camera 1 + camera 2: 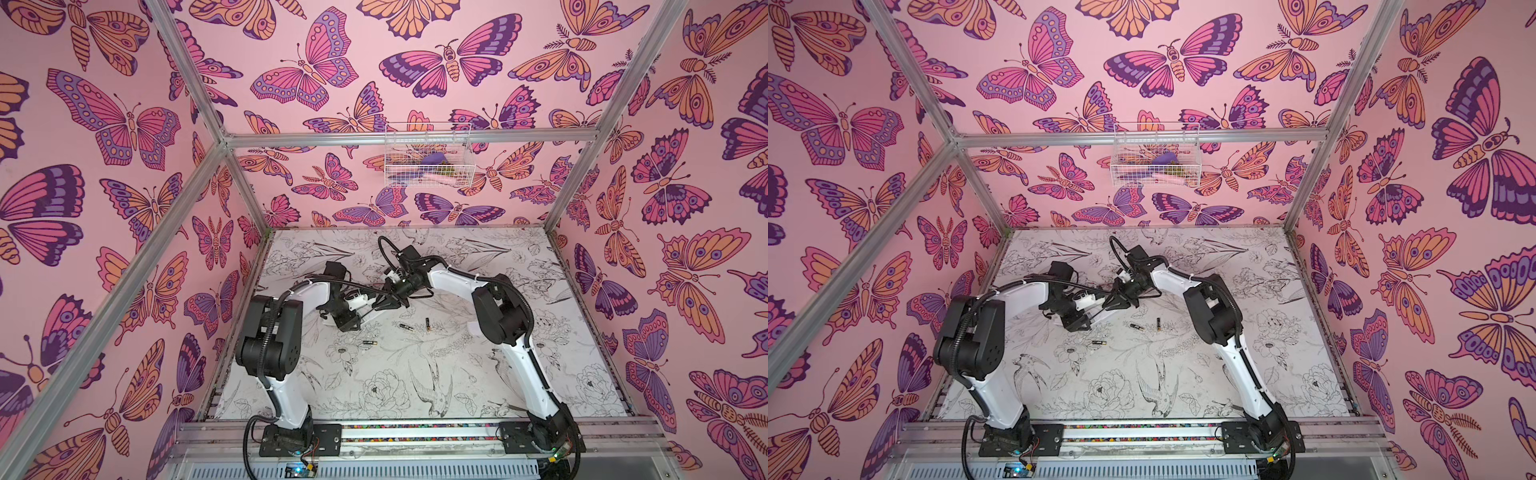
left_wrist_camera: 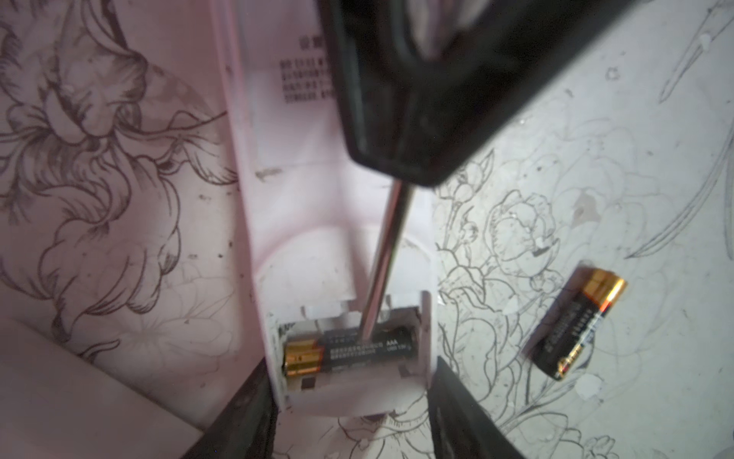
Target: Unload the batteries from the remote control
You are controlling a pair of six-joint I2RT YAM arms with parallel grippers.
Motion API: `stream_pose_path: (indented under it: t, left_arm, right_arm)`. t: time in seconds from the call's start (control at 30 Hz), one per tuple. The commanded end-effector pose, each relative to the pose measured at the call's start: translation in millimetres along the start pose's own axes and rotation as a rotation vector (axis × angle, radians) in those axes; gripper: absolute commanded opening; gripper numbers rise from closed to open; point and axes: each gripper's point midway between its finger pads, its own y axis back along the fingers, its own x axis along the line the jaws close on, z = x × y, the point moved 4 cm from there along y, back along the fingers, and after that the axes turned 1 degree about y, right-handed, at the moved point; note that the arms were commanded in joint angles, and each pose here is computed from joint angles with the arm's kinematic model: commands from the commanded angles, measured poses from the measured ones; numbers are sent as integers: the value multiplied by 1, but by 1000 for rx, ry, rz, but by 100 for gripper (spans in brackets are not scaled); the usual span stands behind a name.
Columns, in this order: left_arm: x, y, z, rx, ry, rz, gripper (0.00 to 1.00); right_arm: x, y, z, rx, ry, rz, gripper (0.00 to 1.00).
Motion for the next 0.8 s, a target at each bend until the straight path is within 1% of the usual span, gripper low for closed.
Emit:
stream_pose_path:
  t: [0.0, 0.07, 0.17, 0.2, 0.27, 0.37, 0.43, 0.5, 0.63, 0.77]
  left_arm:
    - [-4, 2, 7, -66, -5, -30, 57]
    - [-1, 11, 8, -116, 7, -35, 60]
    - [5, 26, 8, -190, 38, -38, 66]
    - [6, 28, 7, -198, 29, -37, 67]
    - [4, 28, 3, -199, -26, -35, 68]
    - [4, 21, -4, -167, -49, -33, 69]
    - [3, 18, -8, -155, -76, -38, 69]
    - [0, 13, -11, -147, -106, -45, 69]
    - [1, 11, -13, -138, -101, -43, 67]
    - [1, 8, -18, -124, -122, -25, 67]
  right_arm:
    - [-14, -26, 8, 13, -85, 142, 0]
    - [-12, -20, 11, 23, -93, 171, 0]
    - [-11, -4, 11, -17, -39, 95, 0]
    - [-13, 1, 9, -23, -43, 50, 0]
    - [-16, 7, 8, -36, -11, -38, 0]
    - [-20, 15, 3, -44, 6, -170, 0]
    - [-21, 19, -1, -62, 27, -233, 0]
    - [-22, 19, -4, -67, 38, -278, 0]
    - [-14, 21, -14, -52, 78, -362, 0]
    - [-7, 18, -17, -41, 95, -377, 0]
